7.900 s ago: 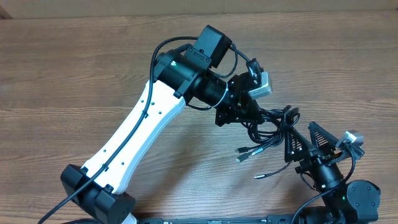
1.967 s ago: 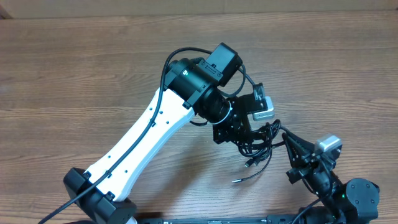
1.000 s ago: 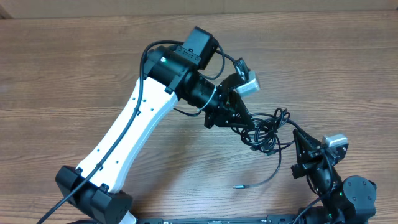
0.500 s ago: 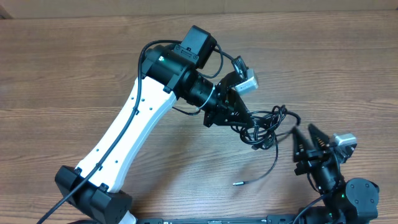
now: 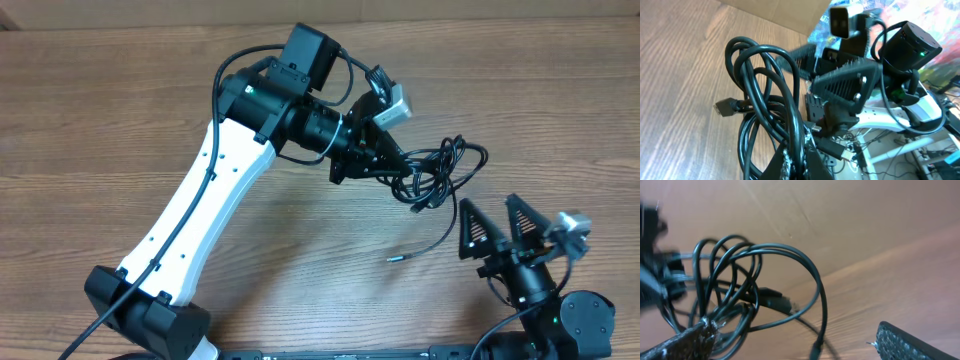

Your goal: Untangle cables

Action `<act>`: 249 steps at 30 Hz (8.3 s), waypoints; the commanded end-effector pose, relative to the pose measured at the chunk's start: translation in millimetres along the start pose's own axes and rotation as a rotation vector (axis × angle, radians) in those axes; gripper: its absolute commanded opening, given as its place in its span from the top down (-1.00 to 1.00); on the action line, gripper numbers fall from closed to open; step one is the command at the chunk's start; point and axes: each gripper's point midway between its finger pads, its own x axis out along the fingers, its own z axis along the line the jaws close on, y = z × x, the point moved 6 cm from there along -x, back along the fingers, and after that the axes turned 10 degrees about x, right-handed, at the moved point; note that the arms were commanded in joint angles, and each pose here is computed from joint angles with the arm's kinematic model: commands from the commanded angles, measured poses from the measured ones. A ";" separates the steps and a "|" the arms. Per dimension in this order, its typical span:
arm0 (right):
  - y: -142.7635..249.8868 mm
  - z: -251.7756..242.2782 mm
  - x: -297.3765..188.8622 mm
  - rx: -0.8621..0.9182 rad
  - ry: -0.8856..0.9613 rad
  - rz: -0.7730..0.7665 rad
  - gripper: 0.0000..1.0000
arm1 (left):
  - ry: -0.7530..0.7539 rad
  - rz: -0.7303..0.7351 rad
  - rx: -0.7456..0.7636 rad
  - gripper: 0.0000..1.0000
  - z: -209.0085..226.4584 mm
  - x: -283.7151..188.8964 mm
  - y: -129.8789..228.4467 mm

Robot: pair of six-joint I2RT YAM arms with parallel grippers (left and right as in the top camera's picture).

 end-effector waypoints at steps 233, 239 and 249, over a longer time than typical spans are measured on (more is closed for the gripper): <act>8.3 -26.4 -2.7 -0.014 0.179 0.015 0.92 | 0.190 -0.187 0.190 0.92 -32.2 -0.5 -32.5; 6.4 -36.6 -5.0 -0.016 0.259 -0.017 0.92 | 0.191 -0.186 0.186 0.92 -32.4 -0.6 -32.2; 5.9 -45.5 -7.7 0.010 0.328 -0.041 0.93 | 0.177 -0.175 0.183 0.92 -30.7 -0.2 -31.2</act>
